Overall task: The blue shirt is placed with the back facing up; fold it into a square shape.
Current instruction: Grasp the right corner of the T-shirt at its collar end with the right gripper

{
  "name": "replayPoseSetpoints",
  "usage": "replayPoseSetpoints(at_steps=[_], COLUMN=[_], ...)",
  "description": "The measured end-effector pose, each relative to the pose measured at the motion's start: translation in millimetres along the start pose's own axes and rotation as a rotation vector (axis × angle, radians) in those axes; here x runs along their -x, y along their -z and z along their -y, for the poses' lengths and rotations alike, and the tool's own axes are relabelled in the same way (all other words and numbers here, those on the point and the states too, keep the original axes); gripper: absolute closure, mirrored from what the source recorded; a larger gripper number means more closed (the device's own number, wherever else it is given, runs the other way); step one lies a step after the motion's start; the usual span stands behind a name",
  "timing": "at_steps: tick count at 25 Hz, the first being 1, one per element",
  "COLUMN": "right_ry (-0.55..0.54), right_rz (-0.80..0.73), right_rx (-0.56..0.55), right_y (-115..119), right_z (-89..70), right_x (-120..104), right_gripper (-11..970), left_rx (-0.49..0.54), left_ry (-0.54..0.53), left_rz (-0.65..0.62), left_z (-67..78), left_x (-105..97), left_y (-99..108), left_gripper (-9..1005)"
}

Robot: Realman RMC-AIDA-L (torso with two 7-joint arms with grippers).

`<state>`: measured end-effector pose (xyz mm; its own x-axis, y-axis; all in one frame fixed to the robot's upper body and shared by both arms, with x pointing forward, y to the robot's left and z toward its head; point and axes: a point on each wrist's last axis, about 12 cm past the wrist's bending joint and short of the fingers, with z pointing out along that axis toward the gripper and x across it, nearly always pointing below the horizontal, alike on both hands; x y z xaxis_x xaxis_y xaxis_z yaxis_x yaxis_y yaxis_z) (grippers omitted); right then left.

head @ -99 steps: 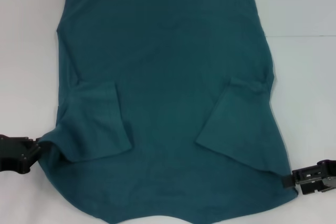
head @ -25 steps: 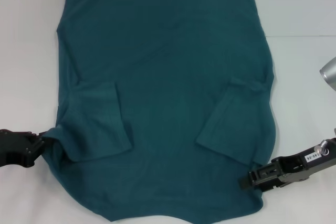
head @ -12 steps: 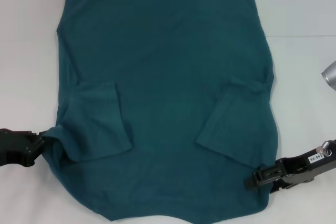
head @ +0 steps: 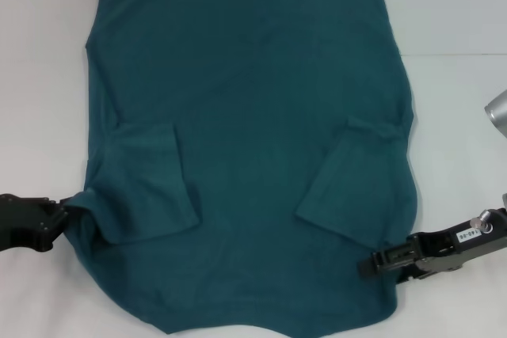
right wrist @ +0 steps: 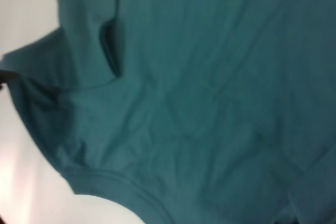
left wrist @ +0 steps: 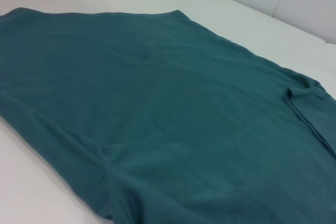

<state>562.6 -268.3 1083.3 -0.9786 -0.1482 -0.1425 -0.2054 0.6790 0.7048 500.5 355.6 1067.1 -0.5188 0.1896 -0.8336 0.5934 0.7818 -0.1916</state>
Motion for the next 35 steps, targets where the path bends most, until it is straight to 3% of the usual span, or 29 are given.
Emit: replayPoseSetpoints(at_steps=[18,31,35], right_ry=[-0.095,-0.109,-0.11], right_rz=[0.169,0.161,0.168], right_rx=[0.131,0.12,0.095], right_y=[7,5,7], right_z=[23.0,28.3,32.0], right_x=[-27,-35,-36], right_gripper=[116,175,256], left_rx=[-0.012,-0.018,-0.018], left_ry=[-0.008,-0.009,-0.009], left_rz=[-0.001,0.0,0.0], left_z=[2.2,3.0,3.0], left_x=[-4,-3,-3], left_y=[-1,-2,-2], left_gripper=[972,972,972])
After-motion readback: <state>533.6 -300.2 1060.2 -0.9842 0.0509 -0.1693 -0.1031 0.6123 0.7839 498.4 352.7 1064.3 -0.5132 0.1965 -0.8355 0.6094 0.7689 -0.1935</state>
